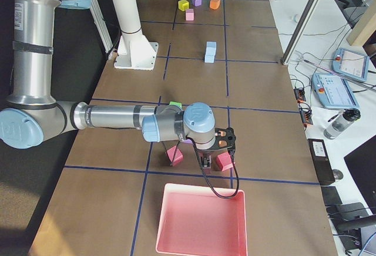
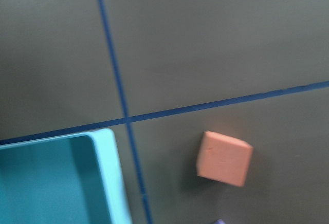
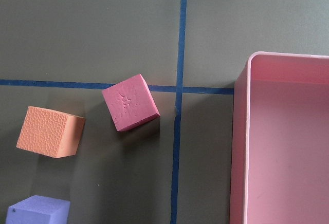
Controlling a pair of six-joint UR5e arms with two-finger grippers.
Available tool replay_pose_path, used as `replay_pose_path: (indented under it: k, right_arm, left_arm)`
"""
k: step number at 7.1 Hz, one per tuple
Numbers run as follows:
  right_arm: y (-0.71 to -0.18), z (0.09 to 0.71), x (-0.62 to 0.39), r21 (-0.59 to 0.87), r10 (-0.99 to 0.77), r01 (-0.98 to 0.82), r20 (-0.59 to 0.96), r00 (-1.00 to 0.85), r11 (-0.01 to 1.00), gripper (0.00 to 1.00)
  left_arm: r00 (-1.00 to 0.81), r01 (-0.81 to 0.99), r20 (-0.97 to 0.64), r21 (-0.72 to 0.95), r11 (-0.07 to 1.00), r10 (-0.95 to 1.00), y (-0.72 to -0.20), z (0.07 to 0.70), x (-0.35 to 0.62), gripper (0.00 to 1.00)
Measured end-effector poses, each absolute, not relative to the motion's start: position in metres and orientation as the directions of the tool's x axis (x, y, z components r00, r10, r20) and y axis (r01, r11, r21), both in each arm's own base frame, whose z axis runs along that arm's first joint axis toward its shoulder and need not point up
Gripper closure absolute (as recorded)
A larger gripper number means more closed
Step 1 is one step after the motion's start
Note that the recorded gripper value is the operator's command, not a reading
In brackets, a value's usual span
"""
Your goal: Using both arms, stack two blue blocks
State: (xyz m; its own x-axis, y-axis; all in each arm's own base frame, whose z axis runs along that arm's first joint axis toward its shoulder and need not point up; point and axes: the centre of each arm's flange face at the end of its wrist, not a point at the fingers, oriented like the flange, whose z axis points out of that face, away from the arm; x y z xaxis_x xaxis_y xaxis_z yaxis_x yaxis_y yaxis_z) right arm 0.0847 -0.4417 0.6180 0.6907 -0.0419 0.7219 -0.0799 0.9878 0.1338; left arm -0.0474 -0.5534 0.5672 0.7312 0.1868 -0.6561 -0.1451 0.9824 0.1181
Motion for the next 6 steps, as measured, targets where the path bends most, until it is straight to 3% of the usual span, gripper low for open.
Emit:
replay_pose_path:
  k: [3,6]
  right_arm:
    - [-0.442,0.621,0.082,0.063,0.006,-0.075,0.731,0.683,0.995,0.00]
    - [-0.442,0.618,0.081,0.052,0.012,-0.074,0.735,0.678,0.996,0.00]
  left_arm:
    - [0.704,-0.137,-0.691,0.092,0.986,0.163,-0.525,0.663,-0.079,0.00]
    - [0.708,-0.102,-0.699,0.044,0.994,0.104,-0.502,0.680,-0.082,0.00]
